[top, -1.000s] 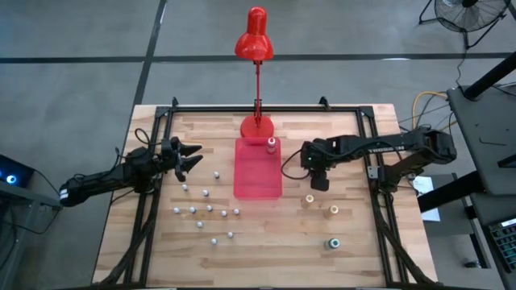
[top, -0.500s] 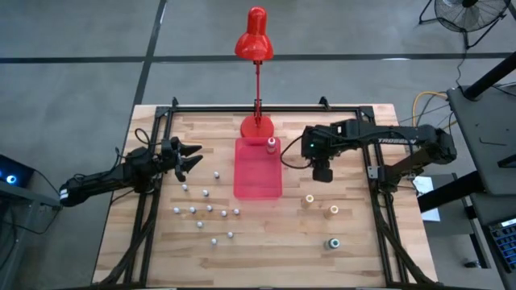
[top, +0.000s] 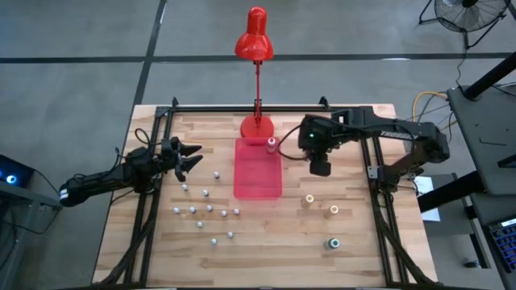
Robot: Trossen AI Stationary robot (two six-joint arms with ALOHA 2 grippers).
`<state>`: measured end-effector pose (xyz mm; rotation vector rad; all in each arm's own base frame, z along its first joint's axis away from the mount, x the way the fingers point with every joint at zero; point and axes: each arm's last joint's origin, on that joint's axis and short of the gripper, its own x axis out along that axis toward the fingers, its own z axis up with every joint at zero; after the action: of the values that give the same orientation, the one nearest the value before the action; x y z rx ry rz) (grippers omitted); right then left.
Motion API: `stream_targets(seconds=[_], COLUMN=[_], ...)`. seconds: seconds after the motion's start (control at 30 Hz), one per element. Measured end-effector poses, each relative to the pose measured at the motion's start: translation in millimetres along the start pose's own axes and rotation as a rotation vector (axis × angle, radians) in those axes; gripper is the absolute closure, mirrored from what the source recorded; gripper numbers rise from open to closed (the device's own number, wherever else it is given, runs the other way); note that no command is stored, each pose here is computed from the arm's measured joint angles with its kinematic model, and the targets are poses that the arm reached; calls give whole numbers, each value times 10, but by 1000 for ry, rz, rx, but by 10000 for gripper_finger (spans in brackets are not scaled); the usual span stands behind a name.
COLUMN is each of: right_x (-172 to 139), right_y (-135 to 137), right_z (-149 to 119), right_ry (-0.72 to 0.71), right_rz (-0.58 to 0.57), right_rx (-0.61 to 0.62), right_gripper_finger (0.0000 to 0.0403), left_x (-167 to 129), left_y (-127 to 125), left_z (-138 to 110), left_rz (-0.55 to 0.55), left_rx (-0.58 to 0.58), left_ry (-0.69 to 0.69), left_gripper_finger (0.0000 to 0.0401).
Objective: Pick & Place food coloring
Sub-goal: Put the big red food coloring bottle into the pink bin
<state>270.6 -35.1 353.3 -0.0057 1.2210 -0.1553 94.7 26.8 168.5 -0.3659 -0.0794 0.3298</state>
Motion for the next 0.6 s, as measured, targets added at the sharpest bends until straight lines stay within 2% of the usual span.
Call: stream_targets(seconds=[0.4,0.6], right_x=[121,283], right_y=[-61,-125], right_z=[480,714], right_ry=[-6,0], right_rz=[-2,12], right_rx=[-128,-197], right_gripper_finger=[264,264], left_x=[0,0], left_y=[0,0], left_z=[0,0], left_rz=[0,0], left_rx=[0,0], left_ry=[0,0], left_gripper_finger=[197,197])
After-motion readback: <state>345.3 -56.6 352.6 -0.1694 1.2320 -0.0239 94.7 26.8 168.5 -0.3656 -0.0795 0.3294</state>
